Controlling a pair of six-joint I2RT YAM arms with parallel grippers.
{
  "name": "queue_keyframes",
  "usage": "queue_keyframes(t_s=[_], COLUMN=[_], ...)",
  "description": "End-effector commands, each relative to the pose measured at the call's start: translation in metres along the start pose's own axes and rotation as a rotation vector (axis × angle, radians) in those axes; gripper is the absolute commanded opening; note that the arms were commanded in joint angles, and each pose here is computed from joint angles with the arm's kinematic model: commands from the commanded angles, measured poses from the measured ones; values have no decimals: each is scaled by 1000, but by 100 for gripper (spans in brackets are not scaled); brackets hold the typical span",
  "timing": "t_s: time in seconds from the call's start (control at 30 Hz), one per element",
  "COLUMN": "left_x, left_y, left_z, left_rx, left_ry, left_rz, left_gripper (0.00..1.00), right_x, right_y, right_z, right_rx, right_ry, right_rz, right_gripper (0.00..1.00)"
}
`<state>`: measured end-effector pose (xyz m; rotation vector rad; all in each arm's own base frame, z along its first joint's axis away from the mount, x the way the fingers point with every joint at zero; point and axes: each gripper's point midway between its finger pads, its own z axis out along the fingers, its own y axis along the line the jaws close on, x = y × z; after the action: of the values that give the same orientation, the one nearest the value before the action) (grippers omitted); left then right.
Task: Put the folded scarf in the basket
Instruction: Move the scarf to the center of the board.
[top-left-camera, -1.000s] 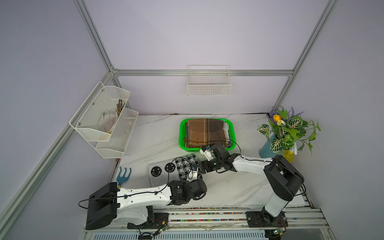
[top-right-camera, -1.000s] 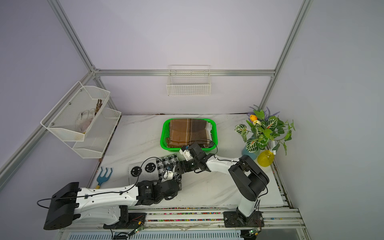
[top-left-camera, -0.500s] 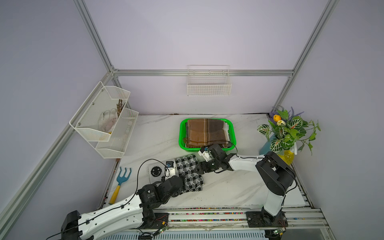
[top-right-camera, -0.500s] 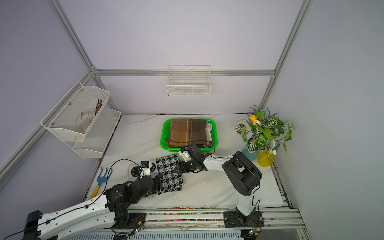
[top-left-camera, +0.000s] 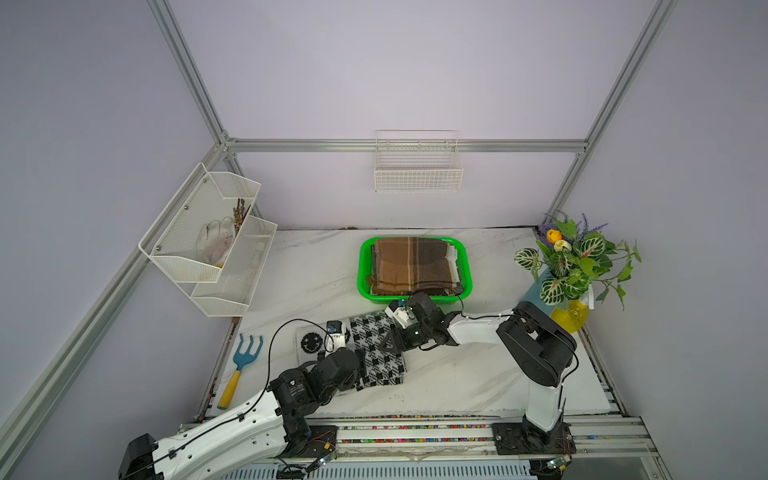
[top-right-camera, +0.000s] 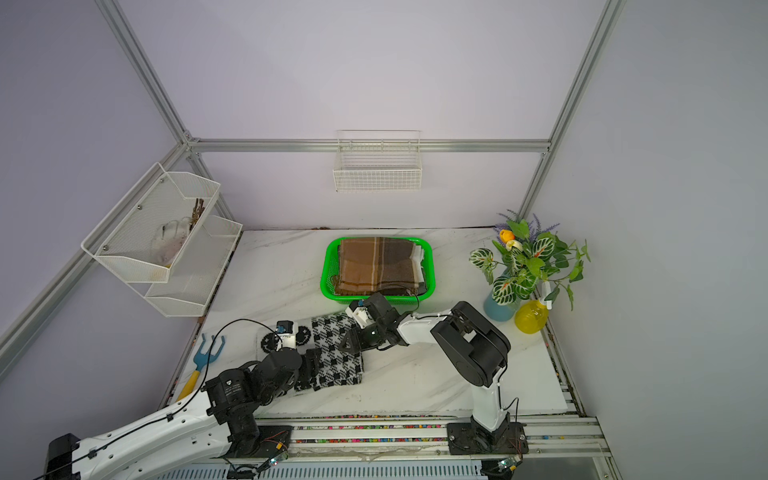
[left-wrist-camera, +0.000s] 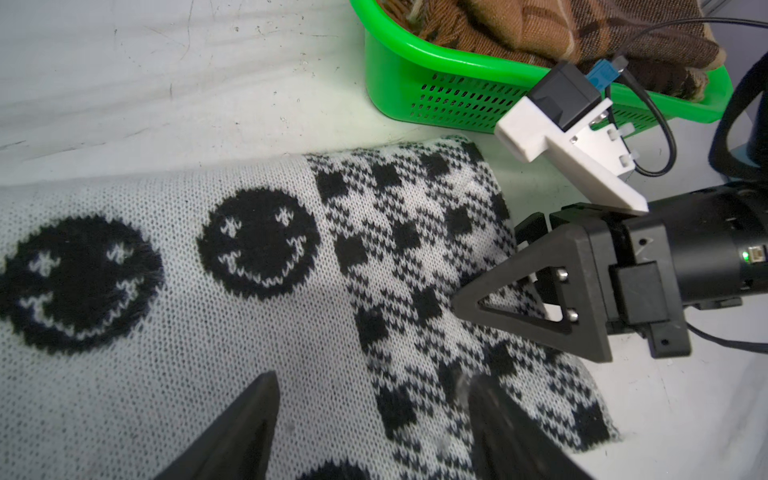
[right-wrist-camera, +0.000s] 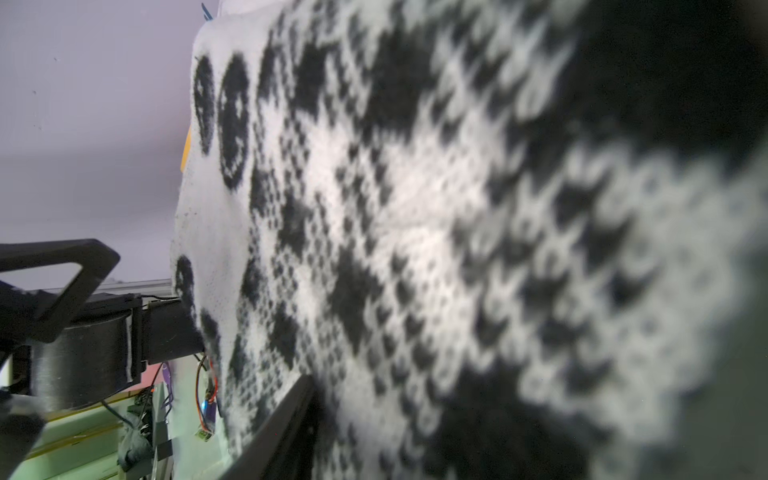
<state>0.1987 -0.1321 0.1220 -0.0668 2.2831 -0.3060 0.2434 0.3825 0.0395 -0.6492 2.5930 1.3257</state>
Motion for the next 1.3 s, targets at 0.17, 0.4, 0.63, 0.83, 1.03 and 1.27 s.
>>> queue_keyframes(t_s=[0.17, 0.4, 0.63, 0.83, 1.03, 1.27], left_x=[-2, -14, -20, -21, -17, -12], left_y=[-7, -7, -3, 9, 25, 37], left_z=[8, 12, 33, 48, 72, 85], left_rx=[29, 28, 46, 15, -36, -51], left_ry=[8, -5, -5, -25, -9, 46], left_rz=[14, 29, -25, -46, -72, -95], left_gripper=[77, 79, 82, 85, 87, 89], right_x=[5, 7, 28, 35, 34, 37], right_y=[6, -42, -66, -77, -83, -85], right_z=[-1, -69, -103, -121, -122, -121], right_rx=[-66, 112, 216, 274, 283, 279], right_ry=[-11, -147, -199, -252, -248, -242], right_rz=[26, 57, 97, 108, 122, 129], right_gripper=[0, 0, 0, 0, 1, 10])
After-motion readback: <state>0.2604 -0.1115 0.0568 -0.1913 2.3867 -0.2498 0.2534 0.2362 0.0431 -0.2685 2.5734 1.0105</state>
